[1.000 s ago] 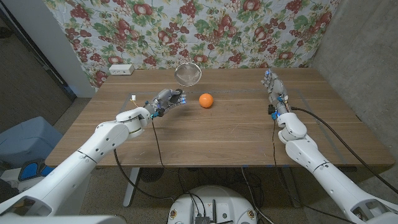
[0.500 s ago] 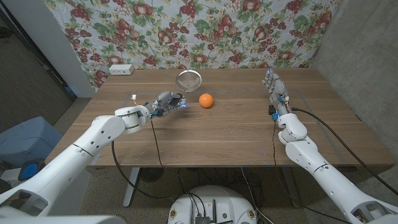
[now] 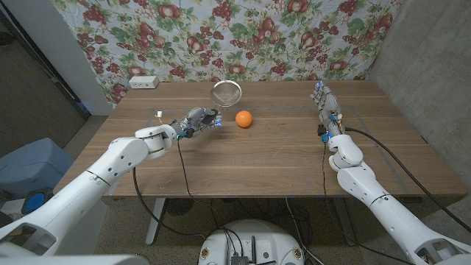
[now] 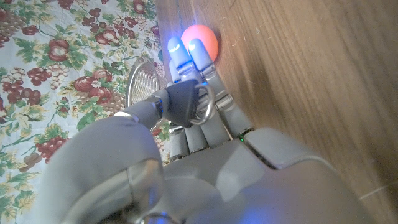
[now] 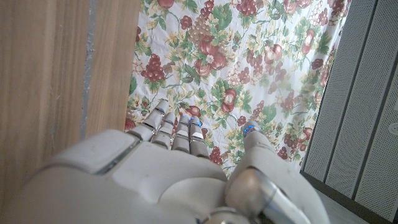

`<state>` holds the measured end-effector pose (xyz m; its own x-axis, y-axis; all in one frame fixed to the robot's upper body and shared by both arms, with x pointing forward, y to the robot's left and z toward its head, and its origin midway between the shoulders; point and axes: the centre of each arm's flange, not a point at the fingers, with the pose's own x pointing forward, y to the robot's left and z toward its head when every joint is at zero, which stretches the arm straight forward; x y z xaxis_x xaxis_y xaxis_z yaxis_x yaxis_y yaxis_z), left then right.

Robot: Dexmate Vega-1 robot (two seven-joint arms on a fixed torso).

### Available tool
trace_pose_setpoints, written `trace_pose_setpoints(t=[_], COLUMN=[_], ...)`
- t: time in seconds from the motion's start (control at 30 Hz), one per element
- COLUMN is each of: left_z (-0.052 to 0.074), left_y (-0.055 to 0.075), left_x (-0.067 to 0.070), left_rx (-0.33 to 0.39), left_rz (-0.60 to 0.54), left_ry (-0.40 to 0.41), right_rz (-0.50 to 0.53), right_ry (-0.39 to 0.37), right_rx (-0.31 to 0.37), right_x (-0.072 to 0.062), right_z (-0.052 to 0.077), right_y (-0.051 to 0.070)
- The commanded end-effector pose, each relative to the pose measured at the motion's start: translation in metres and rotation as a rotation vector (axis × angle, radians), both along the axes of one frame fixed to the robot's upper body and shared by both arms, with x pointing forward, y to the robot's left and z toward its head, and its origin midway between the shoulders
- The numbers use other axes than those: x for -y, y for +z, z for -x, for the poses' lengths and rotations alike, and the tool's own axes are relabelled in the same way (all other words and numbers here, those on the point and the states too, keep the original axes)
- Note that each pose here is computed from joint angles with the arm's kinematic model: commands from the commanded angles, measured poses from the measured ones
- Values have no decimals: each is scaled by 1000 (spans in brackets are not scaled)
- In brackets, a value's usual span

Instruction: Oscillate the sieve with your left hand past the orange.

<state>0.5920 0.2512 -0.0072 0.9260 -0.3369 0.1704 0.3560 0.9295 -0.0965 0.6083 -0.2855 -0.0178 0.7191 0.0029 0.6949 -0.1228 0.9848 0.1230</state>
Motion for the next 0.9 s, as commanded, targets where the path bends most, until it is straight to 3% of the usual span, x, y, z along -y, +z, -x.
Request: trace_pose_setpoints(t=[0.03, 0.47, 0.9], left_z=[-3, -5, -6], left_y=[4, 14, 19], left_x=[5, 9, 11], left_rx=[149, 327, 338], left_rz=[-51, -96, -104], left_ry=[-89, -165, -162], right_rz=[-6, -11, -19], right_ry=[-2, -6, -2], right_rx=[5, 10, 12], right_x=[1, 1, 2], right_z=[2, 2, -2], right_y=[-1, -1, -2])
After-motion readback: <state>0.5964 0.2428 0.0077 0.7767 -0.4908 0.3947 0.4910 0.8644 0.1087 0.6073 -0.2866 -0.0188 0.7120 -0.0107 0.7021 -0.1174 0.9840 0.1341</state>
